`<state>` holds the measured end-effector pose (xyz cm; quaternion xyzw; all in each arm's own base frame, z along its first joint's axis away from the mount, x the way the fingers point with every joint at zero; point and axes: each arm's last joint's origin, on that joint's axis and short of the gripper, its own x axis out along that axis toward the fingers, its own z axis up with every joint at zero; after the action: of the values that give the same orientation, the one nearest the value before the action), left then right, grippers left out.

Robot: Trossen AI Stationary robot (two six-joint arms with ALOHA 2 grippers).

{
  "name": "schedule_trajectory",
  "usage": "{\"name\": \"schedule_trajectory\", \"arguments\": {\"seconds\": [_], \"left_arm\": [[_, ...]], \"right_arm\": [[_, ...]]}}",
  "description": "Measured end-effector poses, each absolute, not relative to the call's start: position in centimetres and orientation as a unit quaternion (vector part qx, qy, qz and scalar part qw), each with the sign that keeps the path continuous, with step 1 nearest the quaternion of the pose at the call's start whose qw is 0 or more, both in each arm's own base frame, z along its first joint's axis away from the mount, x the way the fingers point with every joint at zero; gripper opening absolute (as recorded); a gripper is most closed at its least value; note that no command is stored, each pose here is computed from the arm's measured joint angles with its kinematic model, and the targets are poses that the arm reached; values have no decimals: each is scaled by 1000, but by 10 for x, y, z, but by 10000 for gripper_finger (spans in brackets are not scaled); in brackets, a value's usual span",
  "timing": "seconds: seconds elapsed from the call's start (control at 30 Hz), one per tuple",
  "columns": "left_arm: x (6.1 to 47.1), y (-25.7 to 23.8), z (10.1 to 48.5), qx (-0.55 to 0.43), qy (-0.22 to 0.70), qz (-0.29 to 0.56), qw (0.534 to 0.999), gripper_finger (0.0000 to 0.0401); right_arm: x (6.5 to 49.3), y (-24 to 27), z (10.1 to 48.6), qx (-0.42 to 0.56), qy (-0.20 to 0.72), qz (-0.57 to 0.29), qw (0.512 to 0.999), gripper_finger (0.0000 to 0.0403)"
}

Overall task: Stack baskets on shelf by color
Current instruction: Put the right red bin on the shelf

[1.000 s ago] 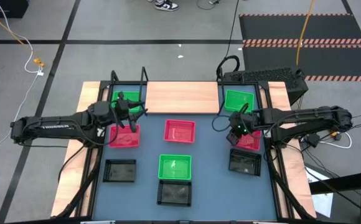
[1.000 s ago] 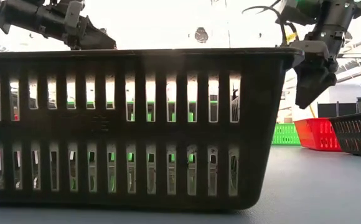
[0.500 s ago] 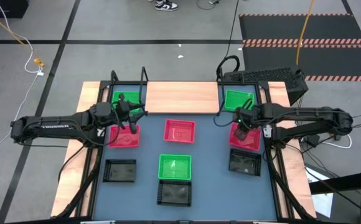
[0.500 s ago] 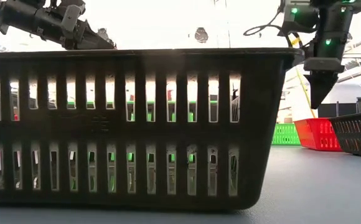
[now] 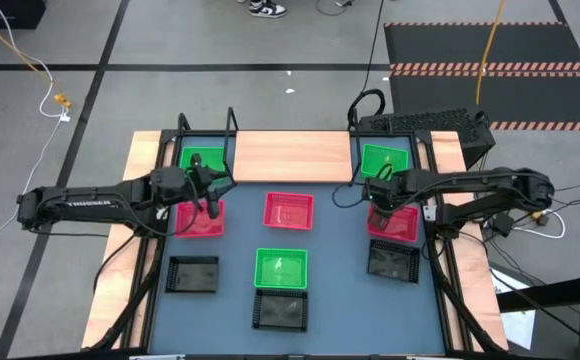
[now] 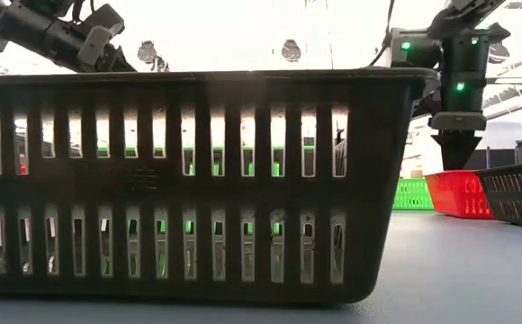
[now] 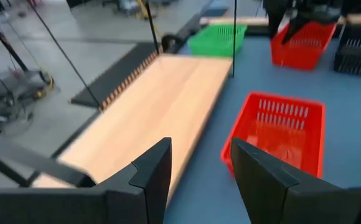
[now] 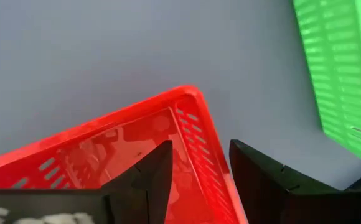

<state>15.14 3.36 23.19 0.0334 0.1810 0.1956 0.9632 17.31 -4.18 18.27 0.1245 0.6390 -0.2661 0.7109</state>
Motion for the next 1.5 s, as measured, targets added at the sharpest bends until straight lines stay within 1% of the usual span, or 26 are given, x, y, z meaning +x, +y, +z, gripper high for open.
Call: {"name": "schedule_trajectory", "arguments": {"seconds": [0.13,0.2,0.3,0.37,0.43,0.53,0.6,0.67,0.8,0.87,0.97,1.07,1.13,1.27,1.37,1.5], "left_arm": [[150,33,229,30,196,196,960,168],[150,34,229,35,194,195,961,168],[151,34,230,40,192,195,961,168],[151,34,230,41,193,194,961,168],[150,34,229,41,195,194,960,168],[150,33,228,41,201,194,959,168],[150,33,228,39,203,194,959,168],[150,33,228,36,203,195,959,168],[150,33,228,34,202,195,959,168],[150,33,228,34,202,196,959,168],[150,34,228,30,199,196,960,168],[150,34,229,25,196,198,960,168],[150,34,229,24,196,198,960,168],[150,34,229,23,195,198,960,168],[151,34,229,26,192,198,961,168],[151,34,231,29,186,197,962,168]], "right_arm": [[175,-42,179,123,645,-266,706,146],[175,-42,179,126,644,-270,704,128],[178,-43,179,163,619,-299,707,90],[182,-45,181,199,583,-325,718,66],[190,-47,183,221,543,-332,739,48],[200,-49,185,232,500,-327,767,37],[202,-52,187,237,487,-329,774,40],[200,-54,187,238,488,-333,771,50],[194,-53,192,192,510,-304,782,87],[192,-48,197,154,518,-253,802,108],[193,-42,206,115,498,-189,838,134],[195,-34,216,90,467,-122,871,151],[197,-28,218,82,459,-78,881,157],[198,-16,209,80,477,-24,875,159],[195,-8,195,74,501,-8,862,159],[188,-1,182,89,522,3,849,159]]}}
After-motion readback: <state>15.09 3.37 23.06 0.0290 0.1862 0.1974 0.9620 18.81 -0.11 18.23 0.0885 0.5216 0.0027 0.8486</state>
